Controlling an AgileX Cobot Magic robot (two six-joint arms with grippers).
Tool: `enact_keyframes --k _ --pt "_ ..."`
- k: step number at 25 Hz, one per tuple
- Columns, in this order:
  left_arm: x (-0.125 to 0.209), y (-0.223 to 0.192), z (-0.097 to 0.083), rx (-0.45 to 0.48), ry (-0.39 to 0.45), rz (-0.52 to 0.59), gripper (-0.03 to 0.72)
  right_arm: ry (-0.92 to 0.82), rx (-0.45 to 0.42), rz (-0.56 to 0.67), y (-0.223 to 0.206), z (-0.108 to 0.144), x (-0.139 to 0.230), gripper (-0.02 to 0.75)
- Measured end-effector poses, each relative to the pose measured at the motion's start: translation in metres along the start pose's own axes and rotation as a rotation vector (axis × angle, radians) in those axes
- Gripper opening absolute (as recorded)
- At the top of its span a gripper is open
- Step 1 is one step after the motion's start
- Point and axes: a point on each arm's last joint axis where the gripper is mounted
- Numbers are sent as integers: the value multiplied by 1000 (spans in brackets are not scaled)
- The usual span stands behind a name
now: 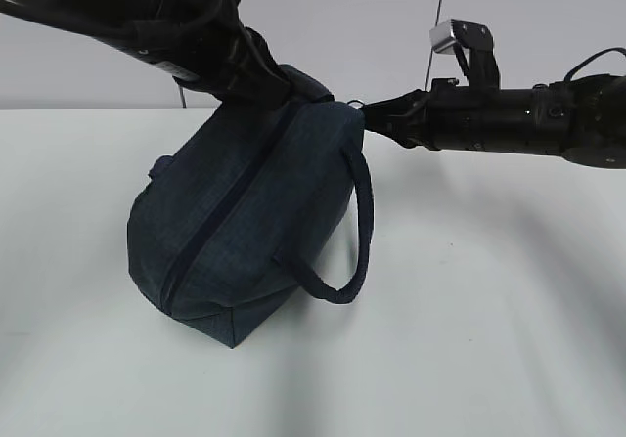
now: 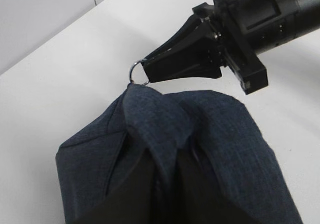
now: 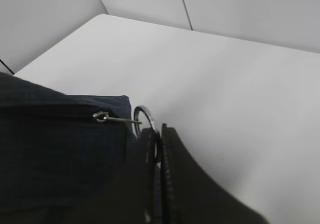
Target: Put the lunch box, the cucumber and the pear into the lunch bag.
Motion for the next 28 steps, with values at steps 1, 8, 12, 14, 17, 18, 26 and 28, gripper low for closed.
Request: enact_keyframes --k 1,8,12,14,17,18,26,28 --pt "0 0 0 1 -1 -1 22 0 6 9 0 0 1 1" --pt "0 -1 0 3 -5 1 22 -15 10 50 -5 -1 14 2" --pt "2 -2 0 3 -11 7 22 -37 -6 61 -10 0 24 3" --pt "2 -2 0 3 -16 8 22 -39 -7 62 -10 0 25 3" --pt "2 -2 0 3 -16 7 22 -42 -4 60 -10 0 25 3" --pt "2 -2 0 3 -17 7 22 -42 -4 60 -10 0 25 3" --pt "3 -5 1 5 -12 13 22 -46 -20 48 -10 0 25 3" --pt "4 -9 2 6 0 13 22 -48 -20 51 -10 -1 26 3"
Point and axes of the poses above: a point on each arm's last joint axis where the gripper is mounted, y pointing back along that axis away from the gripper, z along the wrist's bending axis when the last joint is at zero, x = y × z, and after that the axes turned 13 degrees about y, right-handed
